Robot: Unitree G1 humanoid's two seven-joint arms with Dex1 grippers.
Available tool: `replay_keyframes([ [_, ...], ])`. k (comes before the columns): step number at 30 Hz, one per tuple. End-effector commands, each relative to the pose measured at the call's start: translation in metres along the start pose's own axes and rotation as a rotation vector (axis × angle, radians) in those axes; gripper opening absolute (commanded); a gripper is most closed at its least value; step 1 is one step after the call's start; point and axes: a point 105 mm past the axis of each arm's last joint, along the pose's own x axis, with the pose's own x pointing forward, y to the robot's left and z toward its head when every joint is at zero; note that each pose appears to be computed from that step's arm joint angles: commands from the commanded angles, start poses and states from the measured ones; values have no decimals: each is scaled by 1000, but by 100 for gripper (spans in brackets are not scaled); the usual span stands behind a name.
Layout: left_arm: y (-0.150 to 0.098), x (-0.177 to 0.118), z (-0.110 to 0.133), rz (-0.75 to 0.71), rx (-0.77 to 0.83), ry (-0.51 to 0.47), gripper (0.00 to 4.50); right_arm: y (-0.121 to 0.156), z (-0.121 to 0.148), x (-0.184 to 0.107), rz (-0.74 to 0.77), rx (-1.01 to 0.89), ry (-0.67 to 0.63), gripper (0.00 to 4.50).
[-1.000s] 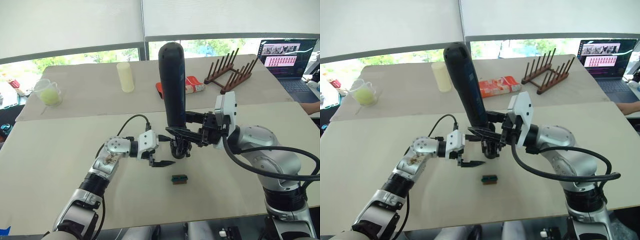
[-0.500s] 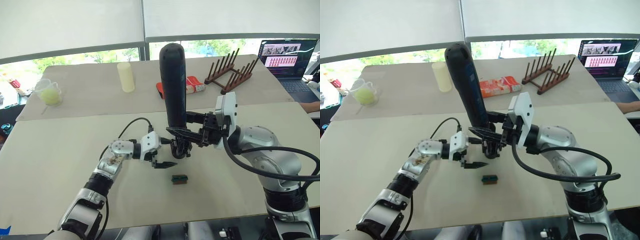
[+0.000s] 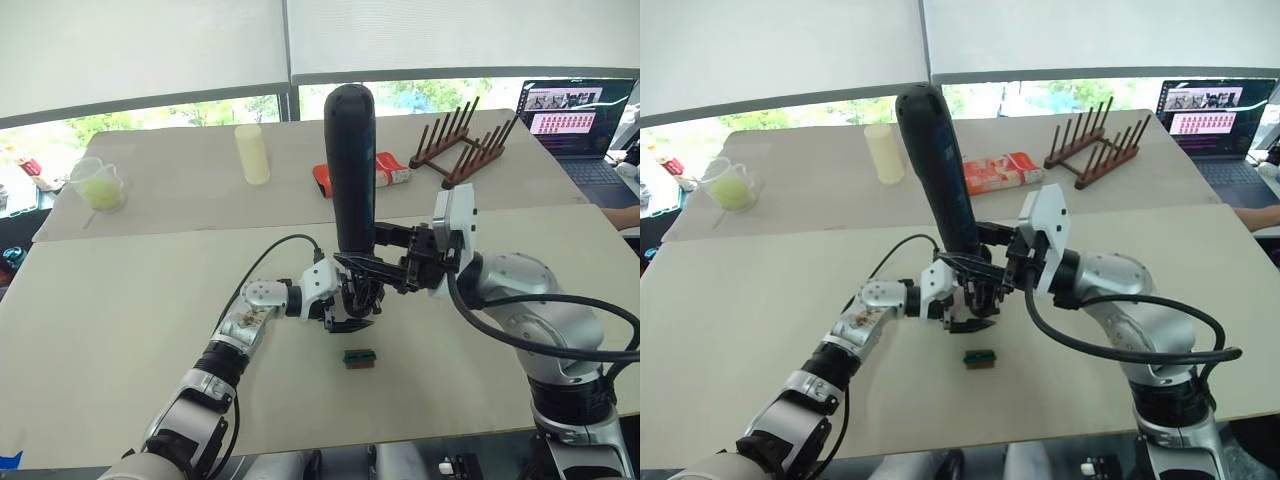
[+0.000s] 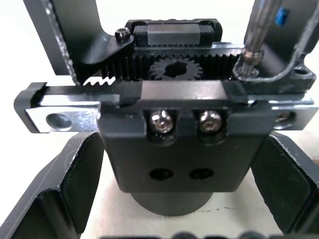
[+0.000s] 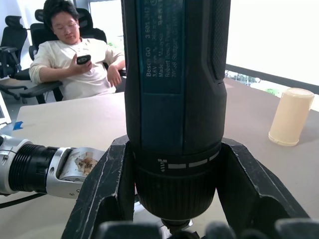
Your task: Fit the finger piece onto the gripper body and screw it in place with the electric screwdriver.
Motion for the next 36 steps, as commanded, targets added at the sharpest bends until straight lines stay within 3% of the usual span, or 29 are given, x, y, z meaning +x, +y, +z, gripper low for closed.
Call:
replay_keyframes([
  [1, 6, 0, 12, 10, 37, -35, 325, 1, 8, -6, -8, -37, -25, 190],
  [3, 6, 1, 11, 7, 31, -35, 236, 1, 6, -7, -11, -30, -24, 190],
  [17, 9, 6, 9, -5, 47, -25, 235, -12, -28, -11, -68, 93, 58, 190],
  [36, 9, 2, 7, -2, 53, -18, 235, -8, -51, -16, 3, 51, 149, 190],
])
